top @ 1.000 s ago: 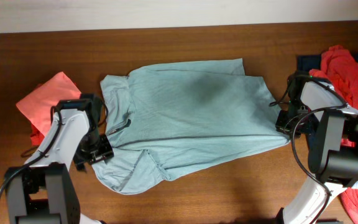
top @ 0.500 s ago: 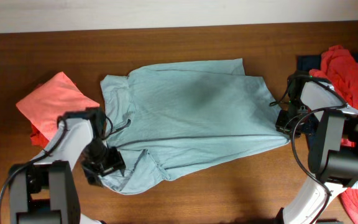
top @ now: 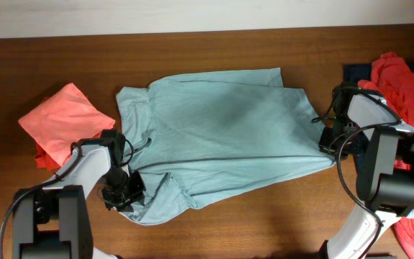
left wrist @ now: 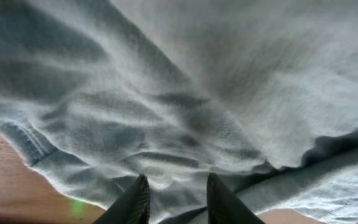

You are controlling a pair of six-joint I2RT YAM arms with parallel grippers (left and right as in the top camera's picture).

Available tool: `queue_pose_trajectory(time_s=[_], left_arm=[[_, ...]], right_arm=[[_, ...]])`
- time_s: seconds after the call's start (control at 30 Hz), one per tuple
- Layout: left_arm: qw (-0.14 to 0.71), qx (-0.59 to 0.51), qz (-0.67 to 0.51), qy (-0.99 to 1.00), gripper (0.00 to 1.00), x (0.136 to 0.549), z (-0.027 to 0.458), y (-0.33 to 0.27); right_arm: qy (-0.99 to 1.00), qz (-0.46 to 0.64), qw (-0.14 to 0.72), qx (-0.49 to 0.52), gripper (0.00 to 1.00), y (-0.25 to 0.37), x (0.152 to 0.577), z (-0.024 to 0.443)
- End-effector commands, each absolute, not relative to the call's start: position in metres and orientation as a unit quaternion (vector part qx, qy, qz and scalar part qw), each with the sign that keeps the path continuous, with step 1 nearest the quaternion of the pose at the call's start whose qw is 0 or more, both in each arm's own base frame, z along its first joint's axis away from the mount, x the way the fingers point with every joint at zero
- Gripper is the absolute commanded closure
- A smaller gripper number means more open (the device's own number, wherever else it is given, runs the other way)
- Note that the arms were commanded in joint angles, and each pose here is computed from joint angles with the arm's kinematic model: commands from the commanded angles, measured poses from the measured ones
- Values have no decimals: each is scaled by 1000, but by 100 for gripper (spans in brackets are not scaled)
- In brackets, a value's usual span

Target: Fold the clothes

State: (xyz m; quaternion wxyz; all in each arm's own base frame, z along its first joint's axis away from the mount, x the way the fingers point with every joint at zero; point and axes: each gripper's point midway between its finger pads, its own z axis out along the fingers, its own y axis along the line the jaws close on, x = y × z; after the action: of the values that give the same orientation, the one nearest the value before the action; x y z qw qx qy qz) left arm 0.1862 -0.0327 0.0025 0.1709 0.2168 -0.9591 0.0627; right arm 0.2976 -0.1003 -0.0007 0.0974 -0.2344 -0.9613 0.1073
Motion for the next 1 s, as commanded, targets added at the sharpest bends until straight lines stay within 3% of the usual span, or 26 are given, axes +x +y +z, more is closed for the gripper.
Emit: queue_pose_trajectory(time_s=[0.0,0.2,0.53,0.8,0.9,0.97], left_arm=[[183,214,50,-958,62,177,5,-30],[202,227,-31,-952,52,161,9,-6],[152,246,-16,-957,52,184,-1,-8],[162,251,4,-954,53,175,-10,-15],[168,256,4,-952,65,168,-14,-16],[171,257,5,-951,83,165,-16,-17]], right_arm=[[-960,111,103,-236,96,-100,295,-4],[-960,111,101,-236,96,-100,296,-5],[-960,111,100,-237,96,-100,297,-5],[-960,111,100,-237,96,-100,296,-5],[-960,111,100,-237,96,-100,296,-5],[-960,111,100,-237,96,-100,297,-5]])
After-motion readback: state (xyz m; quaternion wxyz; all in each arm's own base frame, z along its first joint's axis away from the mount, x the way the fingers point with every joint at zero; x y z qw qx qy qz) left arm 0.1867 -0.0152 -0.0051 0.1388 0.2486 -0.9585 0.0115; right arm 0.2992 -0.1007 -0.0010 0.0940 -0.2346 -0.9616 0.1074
